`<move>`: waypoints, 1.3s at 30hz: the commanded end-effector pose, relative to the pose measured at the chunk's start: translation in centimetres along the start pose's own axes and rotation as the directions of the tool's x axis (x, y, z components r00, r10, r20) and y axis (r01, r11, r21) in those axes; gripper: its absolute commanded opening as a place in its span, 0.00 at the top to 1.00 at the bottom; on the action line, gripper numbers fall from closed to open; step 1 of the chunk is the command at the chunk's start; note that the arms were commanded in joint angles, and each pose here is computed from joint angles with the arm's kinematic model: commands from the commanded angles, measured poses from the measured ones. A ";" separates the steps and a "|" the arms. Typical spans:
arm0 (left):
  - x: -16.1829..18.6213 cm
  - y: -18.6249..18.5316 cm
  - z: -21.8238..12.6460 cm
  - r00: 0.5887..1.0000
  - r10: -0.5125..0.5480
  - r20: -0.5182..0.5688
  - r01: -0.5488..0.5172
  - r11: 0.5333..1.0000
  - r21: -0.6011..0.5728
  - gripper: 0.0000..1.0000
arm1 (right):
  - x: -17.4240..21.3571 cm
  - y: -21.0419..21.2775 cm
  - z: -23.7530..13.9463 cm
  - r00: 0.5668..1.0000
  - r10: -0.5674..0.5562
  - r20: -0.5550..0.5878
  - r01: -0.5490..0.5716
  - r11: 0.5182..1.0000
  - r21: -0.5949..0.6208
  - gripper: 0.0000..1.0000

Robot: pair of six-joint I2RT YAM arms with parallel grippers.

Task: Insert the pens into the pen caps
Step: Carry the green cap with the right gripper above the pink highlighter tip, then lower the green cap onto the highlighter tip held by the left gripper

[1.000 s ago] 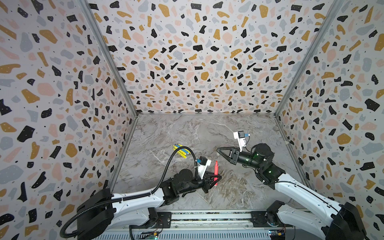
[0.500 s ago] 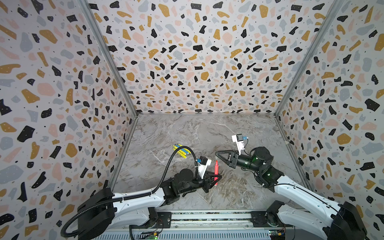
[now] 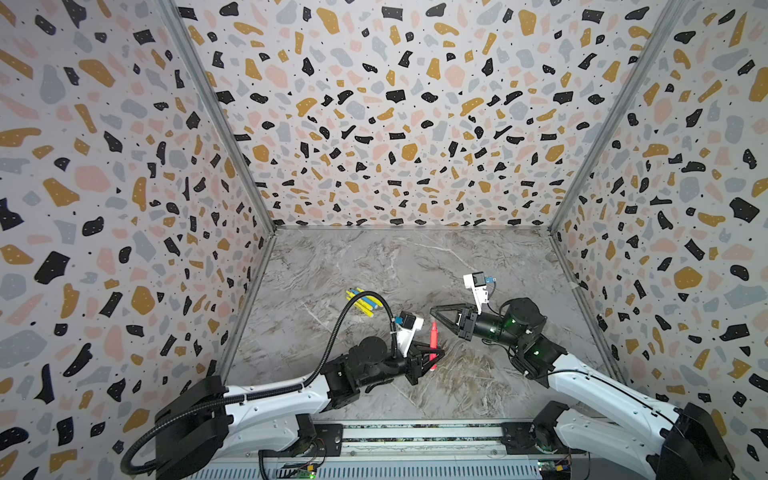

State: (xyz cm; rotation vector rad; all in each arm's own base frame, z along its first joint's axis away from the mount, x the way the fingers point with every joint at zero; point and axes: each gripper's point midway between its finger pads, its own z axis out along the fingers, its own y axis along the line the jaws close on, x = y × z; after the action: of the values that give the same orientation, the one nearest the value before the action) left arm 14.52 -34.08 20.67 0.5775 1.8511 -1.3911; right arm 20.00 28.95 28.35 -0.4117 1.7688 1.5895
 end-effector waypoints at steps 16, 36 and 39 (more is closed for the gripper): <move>-5.3 -3.4 -0.5 0.982 -0.024 0.189 0.004 0.994 0.106 1.00 | 2.0 2.5 -1.4 0.997 -0.081 -0.018 0.079 0.992 -0.103 0.90; -4.2 -2.0 -0.9 0.989 0.081 0.125 -0.082 0.997 0.001 1.00 | -0.8 3.6 -3.1 0.976 -0.218 0.005 0.217 0.975 0.039 0.48; -4.0 -1.4 -1.3 0.988 0.112 0.109 -0.107 0.993 -0.047 1.00 | -2.1 2.7 -3.1 0.975 -0.224 -0.010 0.223 0.964 0.142 0.48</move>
State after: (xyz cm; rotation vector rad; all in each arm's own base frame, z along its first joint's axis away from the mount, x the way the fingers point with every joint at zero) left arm 14.89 -33.55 23.54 0.5560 1.7702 -1.3616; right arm 17.34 26.84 31.10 -0.5498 1.7044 1.4282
